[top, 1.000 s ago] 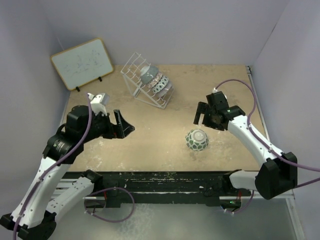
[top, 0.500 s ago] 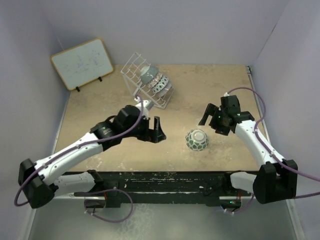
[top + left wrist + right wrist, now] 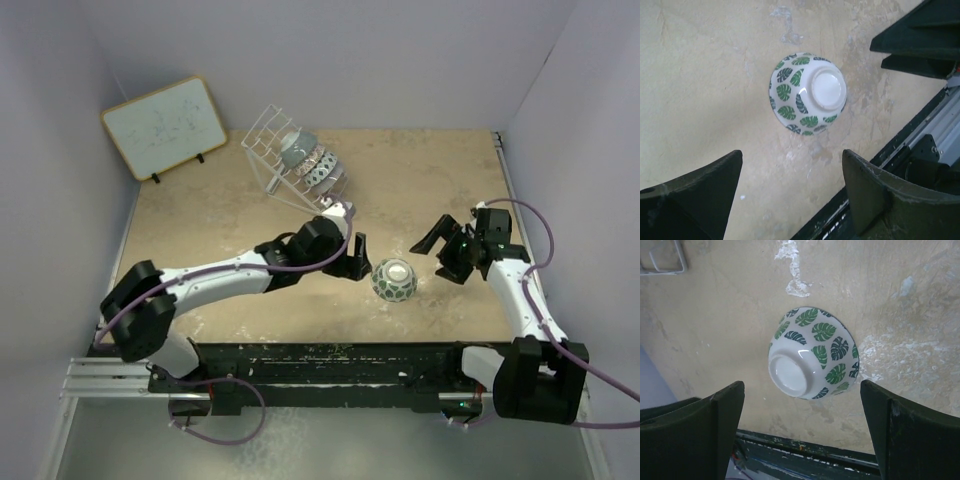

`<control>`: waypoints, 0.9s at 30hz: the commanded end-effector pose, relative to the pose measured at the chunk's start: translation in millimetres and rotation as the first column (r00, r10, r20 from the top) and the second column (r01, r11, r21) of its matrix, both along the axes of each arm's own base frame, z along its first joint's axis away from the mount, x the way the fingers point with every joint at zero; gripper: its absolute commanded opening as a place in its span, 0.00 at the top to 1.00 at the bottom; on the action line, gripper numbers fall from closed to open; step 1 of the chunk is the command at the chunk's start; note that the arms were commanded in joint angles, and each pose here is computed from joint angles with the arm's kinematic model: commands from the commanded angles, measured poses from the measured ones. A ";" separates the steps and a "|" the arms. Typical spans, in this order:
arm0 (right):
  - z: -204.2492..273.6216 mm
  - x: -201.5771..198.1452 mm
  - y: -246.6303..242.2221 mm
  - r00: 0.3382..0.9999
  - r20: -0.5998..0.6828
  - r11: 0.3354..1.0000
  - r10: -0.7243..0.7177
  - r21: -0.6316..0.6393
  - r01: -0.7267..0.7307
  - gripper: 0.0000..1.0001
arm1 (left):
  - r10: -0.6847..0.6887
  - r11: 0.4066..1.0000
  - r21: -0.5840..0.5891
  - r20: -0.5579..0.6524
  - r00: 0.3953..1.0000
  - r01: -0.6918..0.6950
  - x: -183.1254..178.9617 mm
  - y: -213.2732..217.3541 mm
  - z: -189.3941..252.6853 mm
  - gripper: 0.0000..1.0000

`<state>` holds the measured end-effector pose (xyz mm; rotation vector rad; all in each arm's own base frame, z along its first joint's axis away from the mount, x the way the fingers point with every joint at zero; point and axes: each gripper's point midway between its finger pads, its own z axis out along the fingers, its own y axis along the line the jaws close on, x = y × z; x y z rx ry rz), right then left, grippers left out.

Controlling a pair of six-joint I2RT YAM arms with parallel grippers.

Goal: Load the bowls into the dish rack

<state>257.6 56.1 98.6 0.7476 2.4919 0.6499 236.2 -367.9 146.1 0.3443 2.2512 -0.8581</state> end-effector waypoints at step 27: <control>30.3 1.6 -6.4 0.993 0.107 0.999 0.047 -0.012 -0.046 0.00 | -0.057 0.994 0.090 0.003 0.998 0.057 31.7 -99.0 -67.3 0.33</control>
